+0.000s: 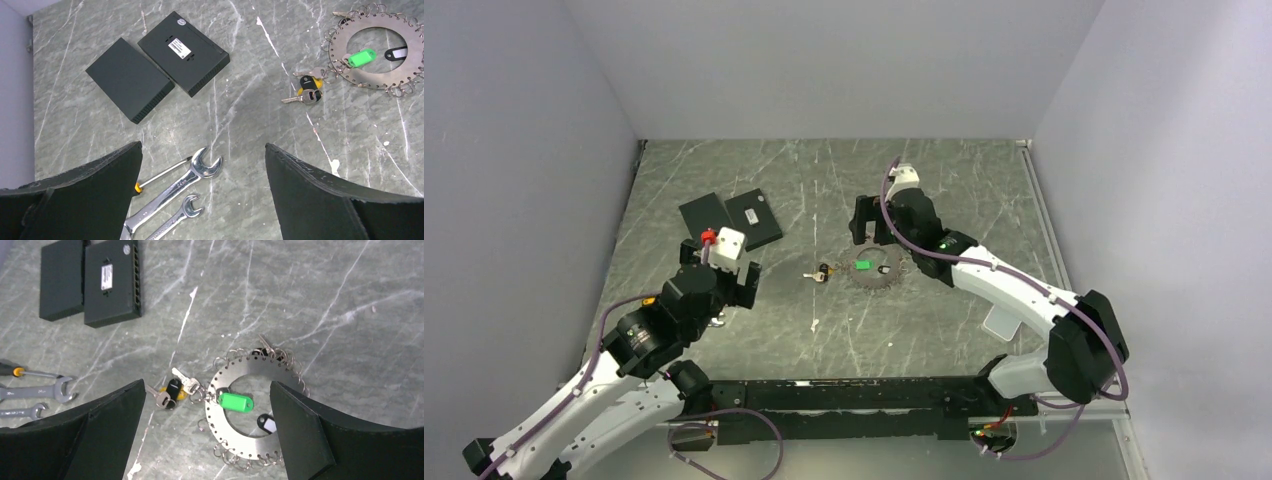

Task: Put the keys on the keyring

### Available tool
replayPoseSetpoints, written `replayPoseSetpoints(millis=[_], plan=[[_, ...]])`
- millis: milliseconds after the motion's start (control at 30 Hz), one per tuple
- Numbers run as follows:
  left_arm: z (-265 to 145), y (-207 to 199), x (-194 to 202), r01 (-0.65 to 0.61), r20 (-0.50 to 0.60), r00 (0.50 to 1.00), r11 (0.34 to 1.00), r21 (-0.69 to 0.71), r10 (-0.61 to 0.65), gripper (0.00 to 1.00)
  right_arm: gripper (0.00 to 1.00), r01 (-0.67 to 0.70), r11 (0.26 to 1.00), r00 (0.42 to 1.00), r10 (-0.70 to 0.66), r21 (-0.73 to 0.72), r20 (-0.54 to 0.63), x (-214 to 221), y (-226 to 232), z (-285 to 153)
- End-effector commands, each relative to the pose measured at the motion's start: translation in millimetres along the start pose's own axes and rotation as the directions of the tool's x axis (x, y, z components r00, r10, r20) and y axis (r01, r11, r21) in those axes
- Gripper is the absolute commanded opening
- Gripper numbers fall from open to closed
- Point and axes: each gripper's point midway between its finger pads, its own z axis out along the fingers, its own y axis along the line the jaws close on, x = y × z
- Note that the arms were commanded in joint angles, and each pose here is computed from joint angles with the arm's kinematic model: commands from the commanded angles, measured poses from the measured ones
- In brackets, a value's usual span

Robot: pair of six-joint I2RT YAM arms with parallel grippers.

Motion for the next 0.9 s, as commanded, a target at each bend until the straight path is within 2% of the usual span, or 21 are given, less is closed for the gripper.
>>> replayPoseSetpoints(millis=[0,233,500,667,867], plan=[[-4,-1,-15,0.024,0.051,0.998,1.0,0.02,-0.025,0.98,1.0,-0.028,1.0,1.0,0.028,-0.002,-0.003,-1,2,0],[-3,-2,-14,0.019,0.044,0.999,1.0,0.023,-0.02,0.98,1.0,-0.001,0.998,0.991,0.009,0.06,-0.134,25,-6,13],[0,-2,-12,0.017,0.036,0.999,1.0,0.01,-0.018,0.97,0.99,0.104,0.989,0.969,-0.124,-0.101,-0.213,54,23,18],[3,-3,-10,0.009,0.023,1.0,1.0,0.009,-0.01,0.96,0.99,0.136,0.981,0.957,-0.167,-0.14,-0.238,68,25,19],[4,-3,-9,0.0,0.018,1.0,1.0,0.006,0.0,0.93,0.97,0.237,0.93,0.923,-0.306,-0.282,-0.232,80,45,11]])
